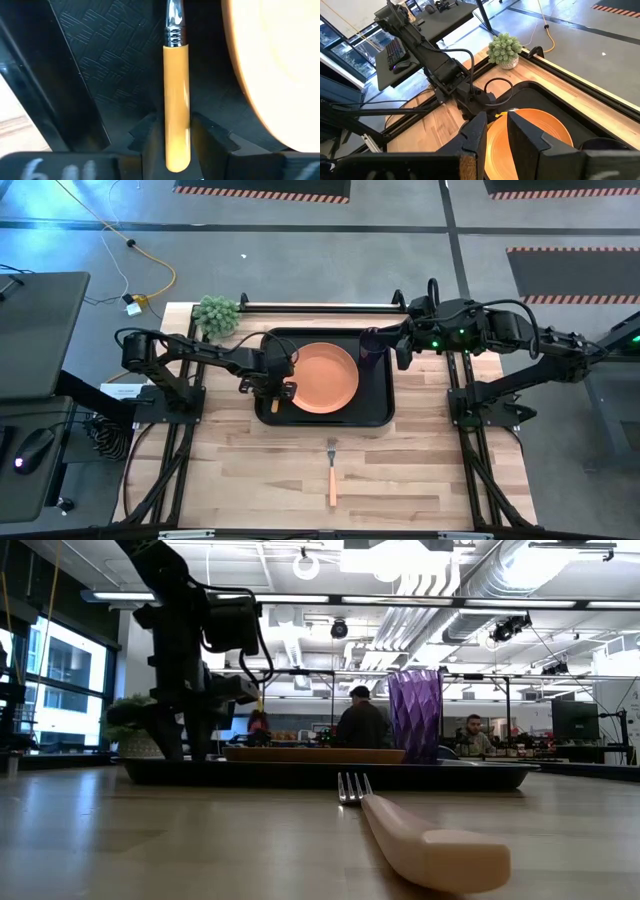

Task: Pick and place plate/cup/fork/spoon on tray
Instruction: Put the yellow spoon to the left side of the orange plate on the black serving tray

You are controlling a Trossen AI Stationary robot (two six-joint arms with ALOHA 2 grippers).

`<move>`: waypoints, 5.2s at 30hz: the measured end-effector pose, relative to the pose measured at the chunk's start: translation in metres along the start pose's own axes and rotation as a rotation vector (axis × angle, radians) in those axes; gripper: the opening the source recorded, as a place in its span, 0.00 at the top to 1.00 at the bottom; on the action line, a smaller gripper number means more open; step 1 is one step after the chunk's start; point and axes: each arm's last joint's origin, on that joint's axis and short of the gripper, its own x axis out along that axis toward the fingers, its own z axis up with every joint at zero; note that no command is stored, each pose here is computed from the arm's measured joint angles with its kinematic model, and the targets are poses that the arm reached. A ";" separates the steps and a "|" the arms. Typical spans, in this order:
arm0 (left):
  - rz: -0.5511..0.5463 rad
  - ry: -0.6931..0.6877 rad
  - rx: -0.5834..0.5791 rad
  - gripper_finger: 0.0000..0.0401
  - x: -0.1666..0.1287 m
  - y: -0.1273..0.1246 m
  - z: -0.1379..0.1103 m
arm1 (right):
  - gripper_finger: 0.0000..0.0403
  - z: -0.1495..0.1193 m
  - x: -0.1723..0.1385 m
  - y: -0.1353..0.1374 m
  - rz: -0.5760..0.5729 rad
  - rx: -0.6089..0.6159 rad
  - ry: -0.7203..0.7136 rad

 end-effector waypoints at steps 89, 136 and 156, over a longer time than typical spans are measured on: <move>0.077 -0.105 0.086 0.96 -0.036 0.016 -0.002 | 0.83 0.000 0.000 -0.001 -0.021 -0.008 -0.012; 0.302 -0.095 0.221 0.96 -0.059 -0.005 0.023 | 0.83 -0.002 0.000 -0.002 -0.037 -0.017 0.016; 0.411 -0.013 0.276 0.96 -0.033 -0.022 0.035 | 0.83 -0.003 0.000 -0.003 -0.043 -0.021 0.026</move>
